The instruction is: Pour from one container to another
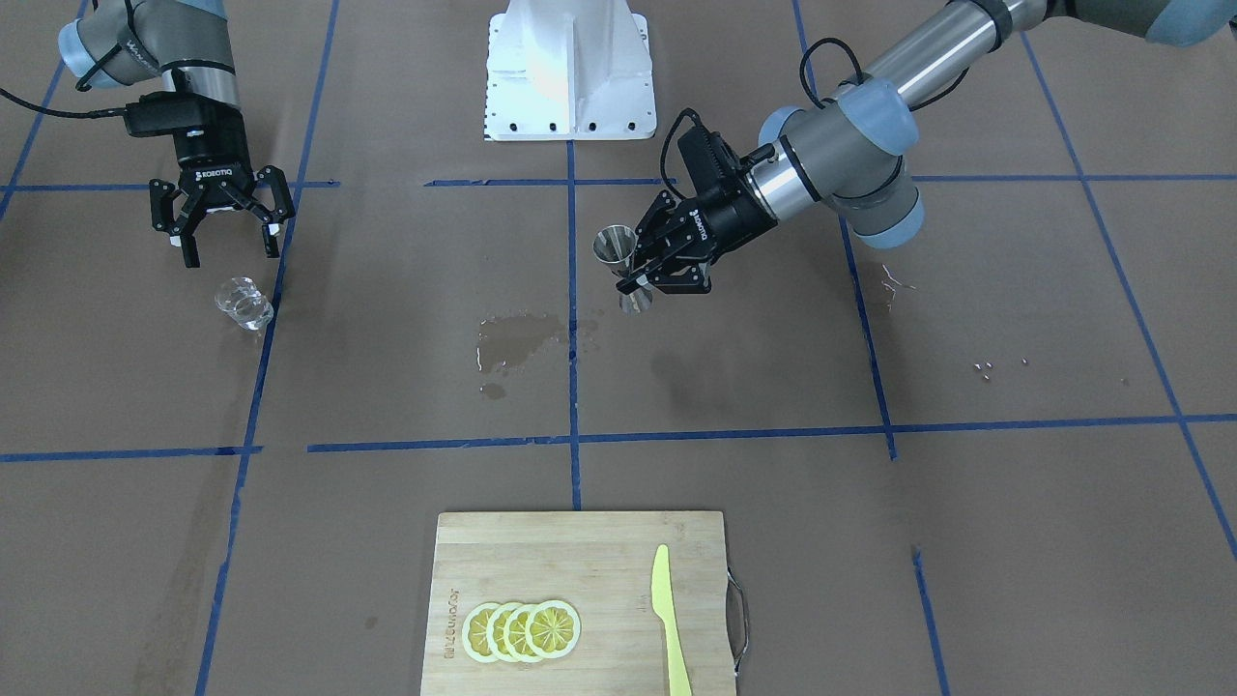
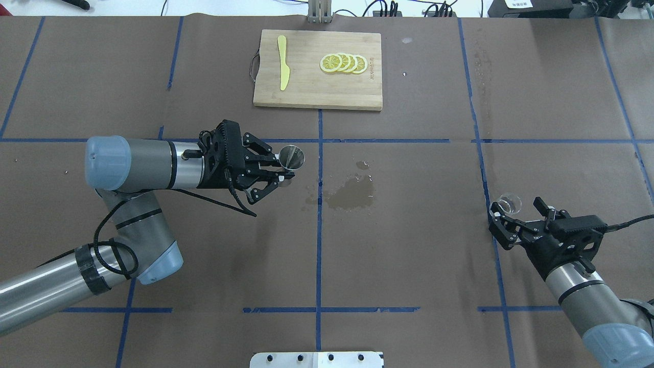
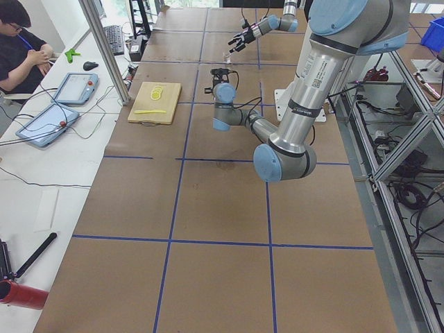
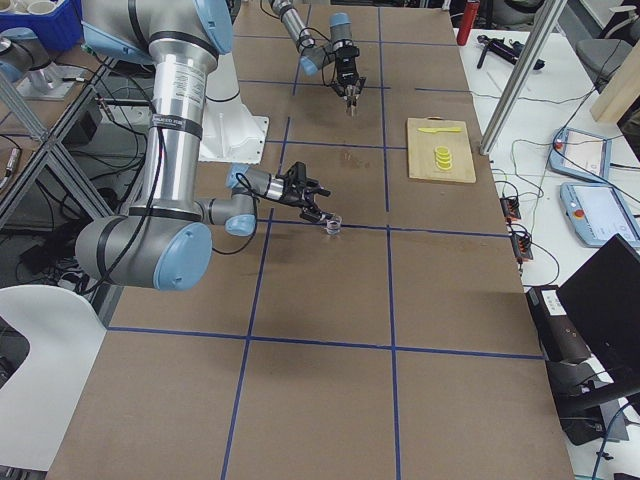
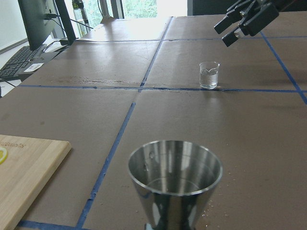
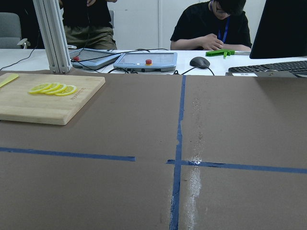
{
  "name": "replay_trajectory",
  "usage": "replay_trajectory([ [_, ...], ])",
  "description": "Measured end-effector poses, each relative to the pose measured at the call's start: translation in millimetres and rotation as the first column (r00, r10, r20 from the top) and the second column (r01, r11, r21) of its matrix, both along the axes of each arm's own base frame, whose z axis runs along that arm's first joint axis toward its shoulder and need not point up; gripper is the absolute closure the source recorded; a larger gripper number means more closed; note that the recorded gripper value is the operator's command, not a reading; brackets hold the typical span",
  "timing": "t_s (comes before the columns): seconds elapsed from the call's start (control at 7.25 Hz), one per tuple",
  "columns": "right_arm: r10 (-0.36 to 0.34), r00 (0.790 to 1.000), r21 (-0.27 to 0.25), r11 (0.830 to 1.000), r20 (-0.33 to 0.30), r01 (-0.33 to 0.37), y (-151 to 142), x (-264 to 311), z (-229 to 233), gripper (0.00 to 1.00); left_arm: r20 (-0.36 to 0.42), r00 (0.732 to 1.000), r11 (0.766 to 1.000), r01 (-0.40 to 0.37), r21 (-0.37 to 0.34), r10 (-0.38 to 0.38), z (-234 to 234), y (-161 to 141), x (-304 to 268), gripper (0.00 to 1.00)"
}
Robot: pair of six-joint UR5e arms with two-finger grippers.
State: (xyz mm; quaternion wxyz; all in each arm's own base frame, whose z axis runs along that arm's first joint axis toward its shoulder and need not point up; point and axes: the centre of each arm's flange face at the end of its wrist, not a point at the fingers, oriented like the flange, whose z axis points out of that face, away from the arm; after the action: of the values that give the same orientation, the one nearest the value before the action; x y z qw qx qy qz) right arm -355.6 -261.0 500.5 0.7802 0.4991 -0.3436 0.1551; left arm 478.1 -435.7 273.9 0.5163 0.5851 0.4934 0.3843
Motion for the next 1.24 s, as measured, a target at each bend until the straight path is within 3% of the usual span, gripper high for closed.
replay_trajectory([
  [0.55,0.081,0.996,0.062,0.995,-0.045,-0.078,2,-37,37,0.00,0.001,1.000,1.000,0.001,-0.001,-0.001,1,0,0,1.00],
  [1.1,0.098,0.993,0.072,0.993,-0.073,-0.092,2,-47,56,0.02,0.000,1.000,1.000,0.000,0.000,0.000,0,0,0,1.00],
  [1.24,0.101,0.992,0.074,0.993,-0.081,-0.095,1,-53,61,0.08,0.000,1.000,1.000,0.000,0.000,0.000,0,0,0,1.00],
])
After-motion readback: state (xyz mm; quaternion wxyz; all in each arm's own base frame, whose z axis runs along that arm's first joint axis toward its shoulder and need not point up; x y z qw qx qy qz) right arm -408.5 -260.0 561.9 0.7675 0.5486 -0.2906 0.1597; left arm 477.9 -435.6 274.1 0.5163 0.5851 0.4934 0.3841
